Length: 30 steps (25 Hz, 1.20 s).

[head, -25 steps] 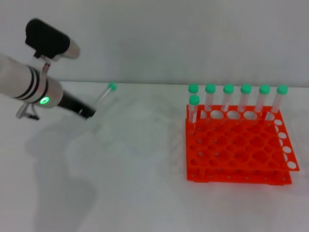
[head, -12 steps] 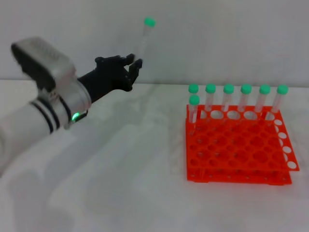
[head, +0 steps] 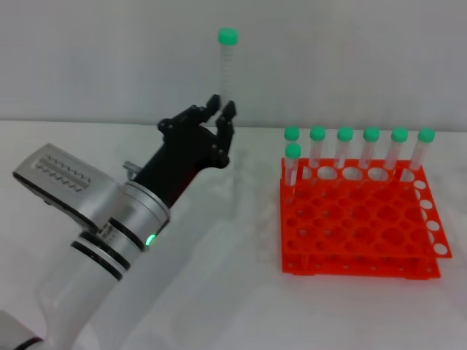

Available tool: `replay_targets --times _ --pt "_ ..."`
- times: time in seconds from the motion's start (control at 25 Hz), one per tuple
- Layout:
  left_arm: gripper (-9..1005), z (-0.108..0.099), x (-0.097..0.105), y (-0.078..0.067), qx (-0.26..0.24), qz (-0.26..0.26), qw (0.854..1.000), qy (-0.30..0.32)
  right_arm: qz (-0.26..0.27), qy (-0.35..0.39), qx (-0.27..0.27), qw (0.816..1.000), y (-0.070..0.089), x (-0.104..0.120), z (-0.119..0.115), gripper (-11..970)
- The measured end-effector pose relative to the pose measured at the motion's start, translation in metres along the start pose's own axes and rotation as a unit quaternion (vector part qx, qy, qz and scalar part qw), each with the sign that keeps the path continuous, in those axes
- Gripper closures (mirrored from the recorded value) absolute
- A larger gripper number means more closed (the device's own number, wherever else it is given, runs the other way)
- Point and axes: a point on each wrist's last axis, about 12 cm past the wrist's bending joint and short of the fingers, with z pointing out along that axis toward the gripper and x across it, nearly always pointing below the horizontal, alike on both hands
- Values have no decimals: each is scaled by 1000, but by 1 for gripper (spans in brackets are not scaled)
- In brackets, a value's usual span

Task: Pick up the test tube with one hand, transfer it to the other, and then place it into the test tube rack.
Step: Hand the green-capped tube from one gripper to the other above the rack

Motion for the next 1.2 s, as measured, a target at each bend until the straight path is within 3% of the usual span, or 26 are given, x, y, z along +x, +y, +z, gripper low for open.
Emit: replay_targets --times 0.16,0.28,0.44,0.68,1.2 --pt "787 2 1 -11 9 -19 1000 0 33 42 -118 992 15 -15 15 137" --pt "785 3 2 -16 17 -32 999 4 36 73 -164 983 26 -18 29 137" --pt "783 4 5 -30 73 -25 997 21 27 90 -200 975 40 -15 43 137" --pt "780 7 11 -43 120 -3 992 49 29 93 -226 969 58 -9 56 136" --pt "773 7 13 -53 142 -2 988 58 17 115 -285 952 95 10 70 136"
